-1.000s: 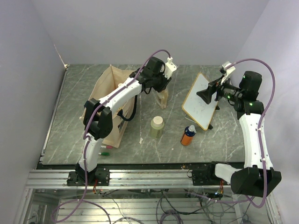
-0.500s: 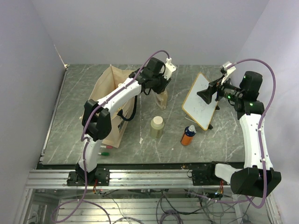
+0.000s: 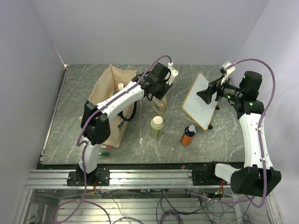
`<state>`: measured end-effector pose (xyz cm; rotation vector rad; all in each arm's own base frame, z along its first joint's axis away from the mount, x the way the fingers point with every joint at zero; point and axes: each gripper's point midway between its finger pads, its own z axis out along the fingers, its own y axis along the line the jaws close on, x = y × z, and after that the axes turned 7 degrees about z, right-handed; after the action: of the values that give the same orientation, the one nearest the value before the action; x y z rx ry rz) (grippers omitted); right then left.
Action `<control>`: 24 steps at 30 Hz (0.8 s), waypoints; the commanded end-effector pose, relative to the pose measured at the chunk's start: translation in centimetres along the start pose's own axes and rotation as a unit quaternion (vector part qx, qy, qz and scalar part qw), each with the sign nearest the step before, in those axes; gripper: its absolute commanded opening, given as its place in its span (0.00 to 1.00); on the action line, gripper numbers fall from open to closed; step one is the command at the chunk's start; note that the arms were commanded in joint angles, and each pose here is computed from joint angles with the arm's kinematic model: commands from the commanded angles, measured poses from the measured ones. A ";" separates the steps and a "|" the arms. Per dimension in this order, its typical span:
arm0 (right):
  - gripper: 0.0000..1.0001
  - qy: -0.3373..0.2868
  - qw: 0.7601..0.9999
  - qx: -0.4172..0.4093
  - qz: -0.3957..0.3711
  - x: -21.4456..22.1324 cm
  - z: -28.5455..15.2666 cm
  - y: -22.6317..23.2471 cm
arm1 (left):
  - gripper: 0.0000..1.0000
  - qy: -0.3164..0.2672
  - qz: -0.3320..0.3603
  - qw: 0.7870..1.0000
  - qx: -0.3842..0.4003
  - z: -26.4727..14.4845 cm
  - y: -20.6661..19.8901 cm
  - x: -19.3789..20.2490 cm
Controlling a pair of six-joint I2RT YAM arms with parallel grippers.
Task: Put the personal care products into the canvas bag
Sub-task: Move the care product at the center of the board, then pick up the care product from the center of the board.
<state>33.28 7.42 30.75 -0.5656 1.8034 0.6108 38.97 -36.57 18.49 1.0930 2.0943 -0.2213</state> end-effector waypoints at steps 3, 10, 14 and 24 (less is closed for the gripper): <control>0.86 -0.005 1.000 -0.004 -0.004 -0.1 0.0 -0.2 | 0.11 -0.038 -0.043 0.998 -0.021 -3.0 0.4 -2.0; 0.86 -0.004 1.000 -0.005 -0.001 -0.1 0.1 -0.2 | 0.36 -0.042 -0.047 0.998 0.001 -3.3 -0.9 -1.5; 0.86 -0.003 1.000 -0.005 -0.001 0.1 0.2 -0.3 | 0.57 -0.057 -0.042 0.997 0.009 -4.1 -0.9 -2.1; 0.87 -0.002 1.000 -0.004 -0.005 0.1 0.1 -0.3 | 0.86 -0.105 0.047 0.992 0.043 -6.5 -1.3 -4.3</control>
<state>33.32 7.49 30.59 -0.5693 1.8054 0.6198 36.84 -35.84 22.57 1.0534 2.0180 -0.2971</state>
